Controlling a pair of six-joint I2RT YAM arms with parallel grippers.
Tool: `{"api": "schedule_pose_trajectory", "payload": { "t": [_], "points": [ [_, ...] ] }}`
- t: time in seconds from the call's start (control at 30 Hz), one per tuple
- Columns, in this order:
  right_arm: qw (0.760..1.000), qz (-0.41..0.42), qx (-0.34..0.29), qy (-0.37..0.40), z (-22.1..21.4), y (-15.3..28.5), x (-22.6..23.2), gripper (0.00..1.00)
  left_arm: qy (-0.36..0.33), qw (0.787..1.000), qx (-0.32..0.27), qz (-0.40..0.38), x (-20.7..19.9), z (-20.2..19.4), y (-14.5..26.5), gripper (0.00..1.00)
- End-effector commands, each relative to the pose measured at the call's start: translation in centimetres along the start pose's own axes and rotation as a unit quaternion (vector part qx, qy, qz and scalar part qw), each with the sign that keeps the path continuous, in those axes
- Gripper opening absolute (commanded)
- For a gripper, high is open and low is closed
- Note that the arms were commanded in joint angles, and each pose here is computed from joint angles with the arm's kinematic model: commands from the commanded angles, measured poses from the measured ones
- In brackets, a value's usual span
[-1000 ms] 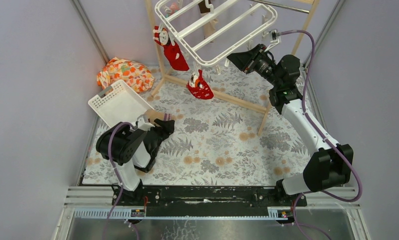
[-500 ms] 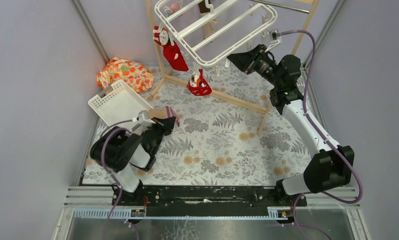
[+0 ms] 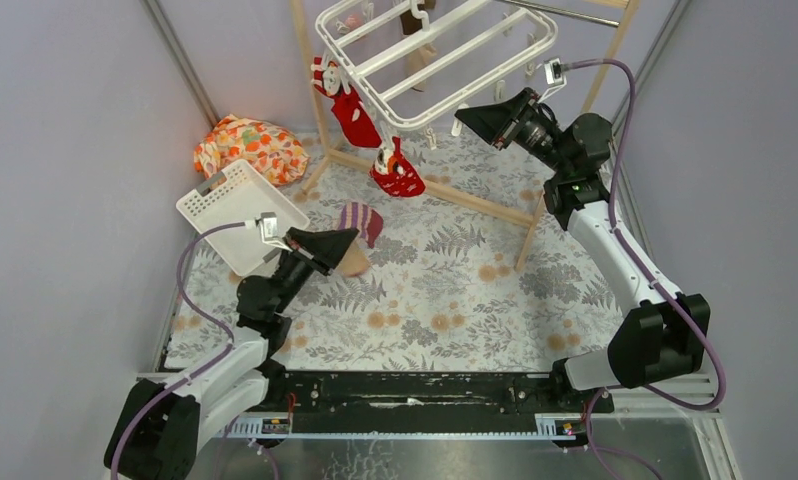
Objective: Clip the socks to the hanger
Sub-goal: Pick up the sock from the bin, then clamp the sock onto the hanger.
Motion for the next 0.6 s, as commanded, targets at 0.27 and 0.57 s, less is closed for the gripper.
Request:
{"api": "schedule_pose_trajectory", "payload": {
  "t": [0.27,0.57],
  "points": [
    [0.991,0.122,0.016,-0.06,1.3,1.5,4.2,0.0,0.001,0.972,0.117,-0.203,-6.0,-2.6,2.4,0.0],
    [0.988,0.13,0.03,-0.076,1.1,1.8,4.6,0.0,-0.015,0.956,0.077,-0.283,-9.3,0.4,-0.6,0.0]
  ]
}}
Point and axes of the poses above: each gripper's point midway between its finger pads, its own y axis back along the fingers, its own x axis along the line the jaws close on, z = x × y, the point moved 3 cm from there along y, back along the fingers, and after that the axes turned 1 degree about -y, right-handed, at the moved point
